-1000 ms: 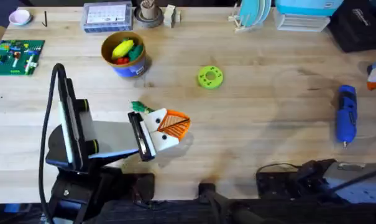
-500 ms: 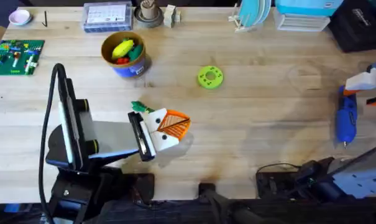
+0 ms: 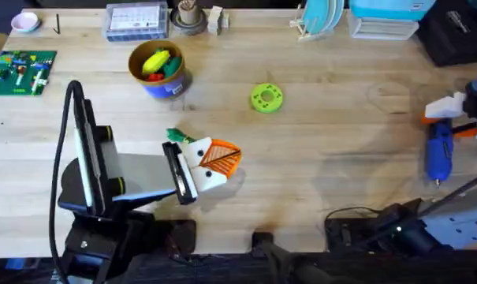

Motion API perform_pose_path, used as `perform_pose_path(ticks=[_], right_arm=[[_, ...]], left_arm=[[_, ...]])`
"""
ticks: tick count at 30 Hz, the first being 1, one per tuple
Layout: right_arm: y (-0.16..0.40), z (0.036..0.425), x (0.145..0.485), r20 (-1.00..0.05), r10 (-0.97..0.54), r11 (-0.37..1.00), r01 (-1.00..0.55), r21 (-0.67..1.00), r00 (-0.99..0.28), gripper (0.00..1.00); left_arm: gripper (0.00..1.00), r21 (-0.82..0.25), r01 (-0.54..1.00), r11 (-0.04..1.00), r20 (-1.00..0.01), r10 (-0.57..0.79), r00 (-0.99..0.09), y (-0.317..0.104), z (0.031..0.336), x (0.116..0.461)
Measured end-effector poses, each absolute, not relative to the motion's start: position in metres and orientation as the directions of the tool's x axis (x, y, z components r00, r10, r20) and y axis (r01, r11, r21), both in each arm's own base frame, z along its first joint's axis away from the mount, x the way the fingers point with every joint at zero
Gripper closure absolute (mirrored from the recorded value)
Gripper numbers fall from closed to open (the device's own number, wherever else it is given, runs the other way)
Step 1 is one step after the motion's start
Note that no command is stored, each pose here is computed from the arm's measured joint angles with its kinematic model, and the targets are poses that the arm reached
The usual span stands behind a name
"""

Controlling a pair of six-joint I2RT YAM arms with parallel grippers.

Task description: Pick up the gripper from the table and insert it into the empty holder that is missing its gripper. Then pick up a screw, insert it into the mounting hole, and use the screwdriver to tighten it. Finally, clean up the table by picking up the vegetable and placing it into the bucket.

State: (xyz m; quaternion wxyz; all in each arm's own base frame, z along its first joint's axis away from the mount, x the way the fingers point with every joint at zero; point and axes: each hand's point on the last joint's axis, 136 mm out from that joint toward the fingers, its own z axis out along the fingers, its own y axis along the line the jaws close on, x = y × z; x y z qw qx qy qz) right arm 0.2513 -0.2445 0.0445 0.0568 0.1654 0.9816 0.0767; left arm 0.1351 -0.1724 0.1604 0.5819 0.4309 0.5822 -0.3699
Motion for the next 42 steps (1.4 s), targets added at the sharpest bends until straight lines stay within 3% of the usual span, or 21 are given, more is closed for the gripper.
perform_pose_path(ticks=[19, 22, 25, 28, 32, 35, 42], right_arm=[[-0.238, 0.042, 0.243, -0.004, 0.286, 0.953, 0.284, 0.107, -0.958, 0.191], [-0.239, 0.042, 0.241, 0.001, 0.284, 0.954, 0.283, 0.097, -0.959, 0.310], [-0.240, 0.042, 0.241, 0.001, 0.282, 0.955, 0.281, 0.091, -0.960, 0.506], [-0.240, 0.042, 0.241, 0.000, 0.279, 0.956, 0.278, 0.091, -0.960, 0.593], [-0.240, 0.042, 0.241, 0.000, 0.274, 0.958, 0.273, 0.091, -0.962, 0.784], [-0.241, 0.042, 0.241, 0.000, 0.273, 0.958, 0.272, 0.089, -0.962, 0.976], [-0.237, 0.042, 0.243, -0.001, 0.267, 0.959, 0.265, 0.095, -0.964, 0.979]], left_arm=[[0.997, 0.071, 0.932, 0.355, -0.996, 0.071, 0.049, -0.172, 0.160, 0.135], [0.997, 0.070, 0.932, 0.355, -0.996, 0.071, 0.048, -0.172, 0.160, 0.135], [0.997, 0.070, 0.932, 0.355, -0.996, 0.071, 0.048, -0.172, 0.160, 0.135], [0.997, 0.071, 0.932, 0.355, -0.996, 0.071, 0.049, -0.172, 0.160, 0.135], [0.997, 0.071, 0.932, 0.355, -0.996, 0.071, 0.048, -0.172, 0.160, 0.135], [0.997, 0.071, 0.932, 0.355, -0.996, 0.071, 0.049, -0.172, 0.160, 0.135], [0.997, 0.071, 0.932, 0.355, -0.996, 0.071, 0.048, -0.172, 0.160, 0.135]])
